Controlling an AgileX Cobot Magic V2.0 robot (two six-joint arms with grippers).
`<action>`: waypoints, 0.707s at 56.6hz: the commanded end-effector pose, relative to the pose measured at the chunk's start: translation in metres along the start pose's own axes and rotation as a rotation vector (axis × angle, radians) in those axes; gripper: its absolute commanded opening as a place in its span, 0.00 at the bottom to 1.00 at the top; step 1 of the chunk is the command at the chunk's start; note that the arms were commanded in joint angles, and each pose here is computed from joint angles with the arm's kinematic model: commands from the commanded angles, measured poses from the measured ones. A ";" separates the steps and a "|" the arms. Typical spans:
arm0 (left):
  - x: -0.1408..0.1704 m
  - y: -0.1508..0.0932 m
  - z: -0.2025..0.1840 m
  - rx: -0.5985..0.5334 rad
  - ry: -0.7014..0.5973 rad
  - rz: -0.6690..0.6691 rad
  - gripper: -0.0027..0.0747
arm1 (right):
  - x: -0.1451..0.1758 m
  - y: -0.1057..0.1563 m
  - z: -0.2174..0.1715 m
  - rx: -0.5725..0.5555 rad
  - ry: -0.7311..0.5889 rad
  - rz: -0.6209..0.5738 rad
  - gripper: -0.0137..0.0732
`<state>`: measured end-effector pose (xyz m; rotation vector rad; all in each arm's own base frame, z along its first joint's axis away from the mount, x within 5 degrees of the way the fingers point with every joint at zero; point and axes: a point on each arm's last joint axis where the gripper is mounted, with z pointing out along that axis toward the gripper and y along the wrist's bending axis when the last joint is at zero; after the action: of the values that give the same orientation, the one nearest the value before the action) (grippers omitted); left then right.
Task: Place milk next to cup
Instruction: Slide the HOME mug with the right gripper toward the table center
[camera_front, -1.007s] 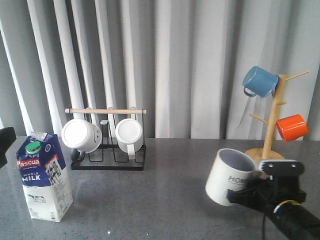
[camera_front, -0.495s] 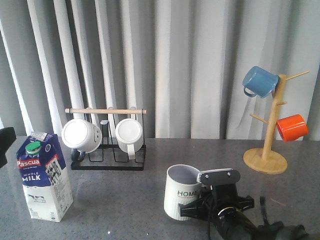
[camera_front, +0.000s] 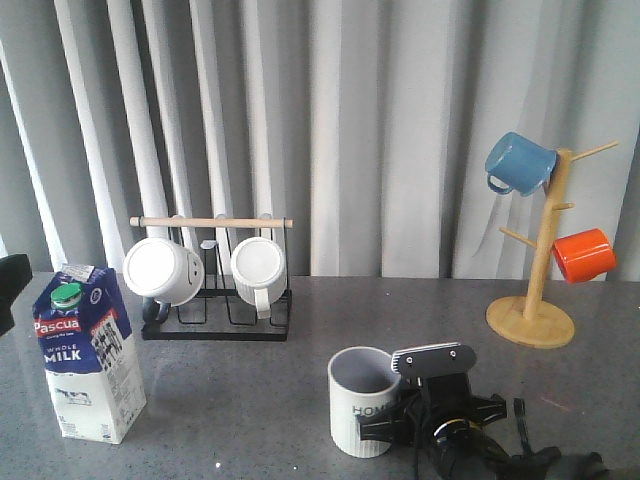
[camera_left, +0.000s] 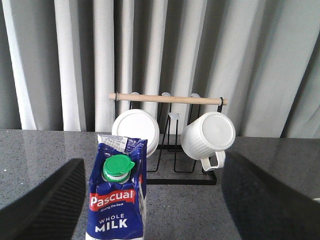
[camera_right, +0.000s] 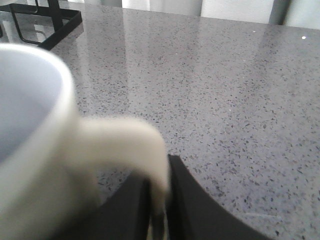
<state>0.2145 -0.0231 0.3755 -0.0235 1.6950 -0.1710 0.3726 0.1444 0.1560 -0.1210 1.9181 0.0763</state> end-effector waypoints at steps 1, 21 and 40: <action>-0.019 -0.005 -0.005 0.036 -0.114 -0.012 0.72 | -0.031 0.001 -0.007 -0.005 -0.130 -0.014 0.33; -0.019 -0.005 -0.005 0.036 -0.113 -0.012 0.72 | -0.024 -0.001 -0.018 -0.032 -0.100 -0.055 0.49; -0.019 -0.005 -0.005 0.036 -0.114 -0.012 0.72 | -0.032 -0.005 -0.056 -0.109 -0.129 -0.091 0.49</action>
<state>0.2145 -0.0231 0.3755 -0.0235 1.6950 -0.1710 0.3365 0.1372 0.1662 -0.2793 1.9354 0.1042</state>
